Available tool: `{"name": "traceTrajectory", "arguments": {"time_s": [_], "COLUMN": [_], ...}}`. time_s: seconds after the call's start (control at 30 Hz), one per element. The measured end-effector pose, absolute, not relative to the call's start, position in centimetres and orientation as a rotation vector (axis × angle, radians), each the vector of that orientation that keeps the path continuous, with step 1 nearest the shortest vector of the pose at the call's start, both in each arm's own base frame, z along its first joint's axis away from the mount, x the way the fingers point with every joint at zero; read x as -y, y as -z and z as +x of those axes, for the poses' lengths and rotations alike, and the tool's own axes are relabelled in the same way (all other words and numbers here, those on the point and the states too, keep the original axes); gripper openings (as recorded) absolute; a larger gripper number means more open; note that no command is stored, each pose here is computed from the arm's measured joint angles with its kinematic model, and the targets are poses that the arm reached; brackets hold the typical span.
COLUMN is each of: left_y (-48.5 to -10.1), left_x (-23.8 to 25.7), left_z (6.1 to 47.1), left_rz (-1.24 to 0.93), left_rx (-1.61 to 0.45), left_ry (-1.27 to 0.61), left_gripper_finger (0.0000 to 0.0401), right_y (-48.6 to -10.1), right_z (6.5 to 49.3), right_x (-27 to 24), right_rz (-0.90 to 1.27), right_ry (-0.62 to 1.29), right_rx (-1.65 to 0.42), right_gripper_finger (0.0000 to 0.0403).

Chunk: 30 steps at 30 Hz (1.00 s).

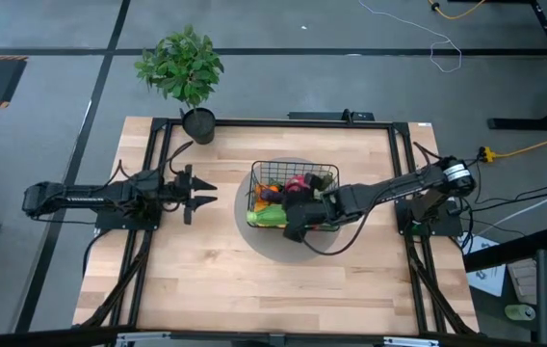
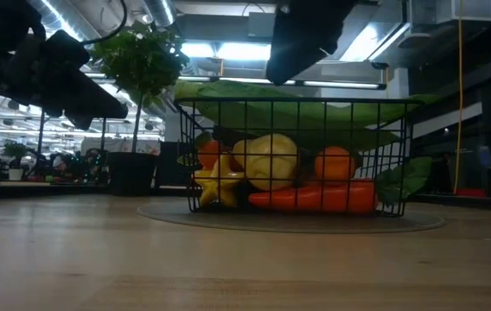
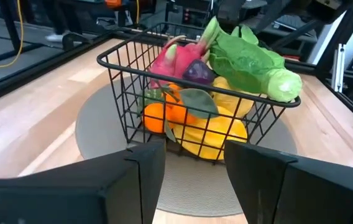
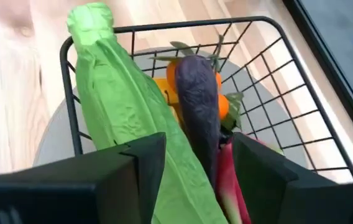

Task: Build produce basket
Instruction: Put the green leaf lettuce into the black wire basket

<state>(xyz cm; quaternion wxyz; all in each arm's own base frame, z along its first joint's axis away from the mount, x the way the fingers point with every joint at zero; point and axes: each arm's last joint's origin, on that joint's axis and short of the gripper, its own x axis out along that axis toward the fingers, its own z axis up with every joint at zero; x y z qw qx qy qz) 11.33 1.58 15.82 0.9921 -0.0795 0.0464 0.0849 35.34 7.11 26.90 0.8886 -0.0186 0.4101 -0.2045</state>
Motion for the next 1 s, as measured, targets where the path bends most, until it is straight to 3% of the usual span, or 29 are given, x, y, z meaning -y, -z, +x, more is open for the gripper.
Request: {"name": "traceTrajectory", "arguments": {"time_s": [0.5, 1.0], "left_y": [-15.2, -15.1], "left_x": [-1.6, -1.6], "left_z": [11.3, 11.3], "left_rz": [-0.188, -0.189], "left_rx": [-0.154, -0.162], "left_ry": [-0.18, -0.181], "left_gripper_finger": [0.0151, 0.0151], "right_y": [-21.5, -21.7], "right_z": [37.6, 37.5], "right_x": [-7.9, -9.0], "right_rz": [-0.088, -0.092], "right_ry": [0.46, 0.405], "right_rx": [-0.97, -0.997], "right_gripper_finger": [0.0174, 0.0174]}}
